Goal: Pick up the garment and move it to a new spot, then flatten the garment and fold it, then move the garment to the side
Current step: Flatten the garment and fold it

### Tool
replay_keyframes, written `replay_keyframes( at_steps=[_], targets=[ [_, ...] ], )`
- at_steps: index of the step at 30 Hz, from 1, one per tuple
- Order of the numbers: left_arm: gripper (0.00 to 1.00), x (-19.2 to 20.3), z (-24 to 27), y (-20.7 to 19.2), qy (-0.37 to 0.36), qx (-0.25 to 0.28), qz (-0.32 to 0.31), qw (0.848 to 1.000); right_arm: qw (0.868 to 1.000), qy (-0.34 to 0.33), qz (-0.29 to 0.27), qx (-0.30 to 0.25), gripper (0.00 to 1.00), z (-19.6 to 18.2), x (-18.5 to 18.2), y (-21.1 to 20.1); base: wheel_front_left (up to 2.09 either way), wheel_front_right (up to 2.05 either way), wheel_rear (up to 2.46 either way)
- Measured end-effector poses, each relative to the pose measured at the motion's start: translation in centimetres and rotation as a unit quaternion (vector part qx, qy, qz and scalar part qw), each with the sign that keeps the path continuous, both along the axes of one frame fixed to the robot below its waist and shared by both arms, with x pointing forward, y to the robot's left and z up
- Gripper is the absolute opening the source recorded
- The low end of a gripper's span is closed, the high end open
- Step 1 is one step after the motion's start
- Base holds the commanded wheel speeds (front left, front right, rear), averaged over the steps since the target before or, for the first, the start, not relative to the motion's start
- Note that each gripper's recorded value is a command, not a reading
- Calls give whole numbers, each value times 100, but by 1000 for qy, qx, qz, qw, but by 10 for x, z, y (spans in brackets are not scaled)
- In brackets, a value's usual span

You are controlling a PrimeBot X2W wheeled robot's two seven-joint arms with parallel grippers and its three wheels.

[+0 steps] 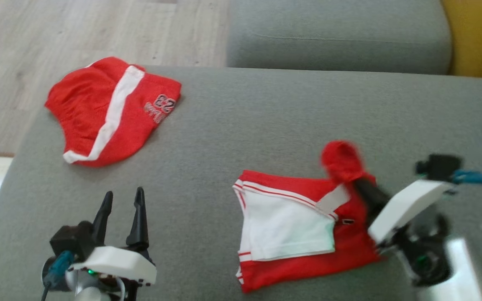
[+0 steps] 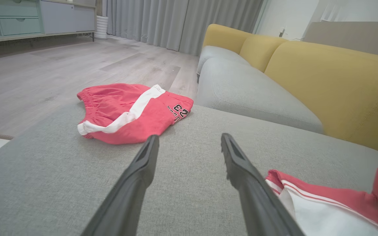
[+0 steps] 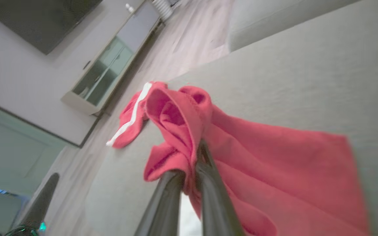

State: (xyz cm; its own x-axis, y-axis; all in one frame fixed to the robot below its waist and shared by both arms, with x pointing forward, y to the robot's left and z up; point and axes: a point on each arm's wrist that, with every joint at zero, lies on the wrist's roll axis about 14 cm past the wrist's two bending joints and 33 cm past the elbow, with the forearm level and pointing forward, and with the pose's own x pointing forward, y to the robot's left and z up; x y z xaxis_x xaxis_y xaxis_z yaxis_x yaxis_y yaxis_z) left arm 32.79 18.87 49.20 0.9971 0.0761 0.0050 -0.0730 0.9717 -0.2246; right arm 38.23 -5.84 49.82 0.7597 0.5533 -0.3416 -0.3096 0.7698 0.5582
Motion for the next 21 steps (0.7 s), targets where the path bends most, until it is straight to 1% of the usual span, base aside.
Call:
replay_keyframes(
  at_steps=[3, 5, 6, 7, 10, 13, 15, 16, 17, 18, 21],
  targets=[
    [100, -5, -1, 5, 1, -2, 11, 1000, 998, 15, 50, 31, 0, -8, -15, 38, 0, 0, 0],
    [100, -9, -4, 11, 4, -3, 21, 1000, 995, 31, 70, 60, 0, -15, -22, 58, 0, 0, 0],
    [100, -11, -5, 13, 6, -3, 24, 1000, 994, 39, 77, 64, 0, -21, -26, 67, 0, 0, 0],
    [100, -15, -7, 18, 10, -4, 33, 999, 992, 62, 88, 73, 0, -36, -33, 81, 0, 0, 0],
    [100, -21, -9, 26, 13, -2, 47, 999, 990, 81, 95, 66, 0, -57, -36, 96, 0, 0, 0],
    [100, -24, -11, 31, 16, -4, 56, 998, 988, 90, 104, 76, 0, -65, -36, 113, 0, 0, 0],
    [100, -25, -12, 34, 18, -4, 60, 998, 988, 90, 106, 72, 0, -70, -34, 120, 0, 0, 0],
    [100, -26, -13, 34, 20, -3, 62, 998, 987, 93, 109, 68, 26, -74, -33, 123, 0, 0, 0],
    [100, -26, -14, 35, 21, -1, 63, 998, 986, 101, 114, 68, 96, -77, -35, 126, 0, 0, 0],
    [100, -26, -14, 35, 22, 1, 63, 998, 985, 105, 116, 68, 100, -79, -35, 129, 0, 0, 0],
    [100, -24, -15, 35, 23, 0, 63, 998, 985, 106, 120, 67, 100, -81, -37, 133, 0, 0, 0]
  ],
)
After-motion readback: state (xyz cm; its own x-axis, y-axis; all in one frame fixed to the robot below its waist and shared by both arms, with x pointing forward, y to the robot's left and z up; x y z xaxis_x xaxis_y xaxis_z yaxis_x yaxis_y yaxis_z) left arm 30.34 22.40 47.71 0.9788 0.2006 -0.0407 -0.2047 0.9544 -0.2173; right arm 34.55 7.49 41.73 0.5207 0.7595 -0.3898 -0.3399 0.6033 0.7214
